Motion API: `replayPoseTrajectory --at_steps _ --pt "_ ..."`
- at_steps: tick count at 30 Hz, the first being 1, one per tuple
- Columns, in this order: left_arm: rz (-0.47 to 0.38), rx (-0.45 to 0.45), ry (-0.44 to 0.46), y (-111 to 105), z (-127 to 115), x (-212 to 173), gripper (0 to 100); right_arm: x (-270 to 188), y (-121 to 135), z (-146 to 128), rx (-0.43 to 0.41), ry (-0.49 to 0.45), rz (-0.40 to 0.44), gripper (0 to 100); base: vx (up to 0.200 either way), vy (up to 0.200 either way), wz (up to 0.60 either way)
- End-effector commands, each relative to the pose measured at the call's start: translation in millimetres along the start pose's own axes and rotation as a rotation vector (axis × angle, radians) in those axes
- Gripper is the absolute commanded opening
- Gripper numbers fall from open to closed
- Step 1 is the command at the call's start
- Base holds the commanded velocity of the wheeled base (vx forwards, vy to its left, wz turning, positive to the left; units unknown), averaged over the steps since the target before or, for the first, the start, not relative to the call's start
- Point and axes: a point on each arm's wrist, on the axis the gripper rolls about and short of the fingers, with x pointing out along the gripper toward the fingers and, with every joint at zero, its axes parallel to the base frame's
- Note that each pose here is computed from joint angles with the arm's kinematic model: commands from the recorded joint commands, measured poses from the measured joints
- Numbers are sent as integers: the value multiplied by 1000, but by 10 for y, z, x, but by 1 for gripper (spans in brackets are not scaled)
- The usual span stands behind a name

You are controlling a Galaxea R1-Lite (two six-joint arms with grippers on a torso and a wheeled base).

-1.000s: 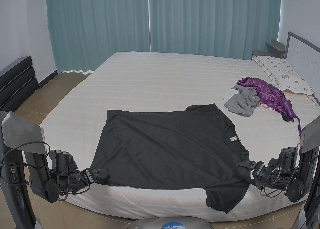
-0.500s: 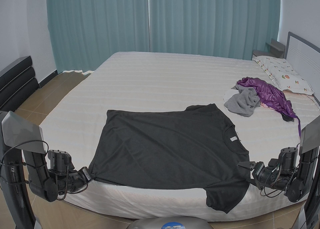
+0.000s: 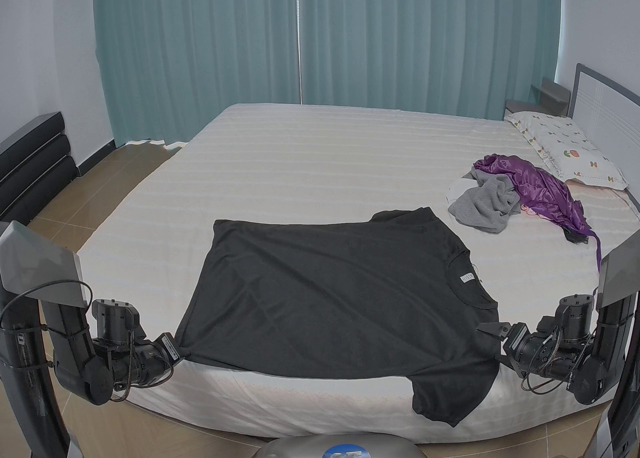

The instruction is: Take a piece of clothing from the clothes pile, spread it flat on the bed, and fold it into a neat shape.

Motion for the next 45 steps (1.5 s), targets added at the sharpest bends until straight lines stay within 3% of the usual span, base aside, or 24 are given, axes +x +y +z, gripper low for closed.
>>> replayPoseTrajectory --at_steps 1,10,22,26,27,33,45 --pt "-4 -9 -3 -7 6 -3 0 58 -24 24 -6 -12 -3 100 0 0 0" --pt "3 -16 5 9 -10 -1 0 19 -86 140 -37 -80 -35 100 0 0 0" --pt "3 -14 5 10 -9 4 0 134 -239 103 -72 -72 -121 100 0 0 0" --pt "3 -16 5 10 -9 4 0 199 -229 134 -78 -82 -108 100 0 0 0" --pt "3 -16 5 10 -9 4 0 199 -229 134 -78 -82 -108 0 0 0 0" --pt "2 -14 2 6 -3 8 0 390 -267 53 -95 -44 -118 0 0 0 0" --pt "5 -16 2 8 -6 6 0 484 -119 244 -113 -142 -46 0 0 0 0"
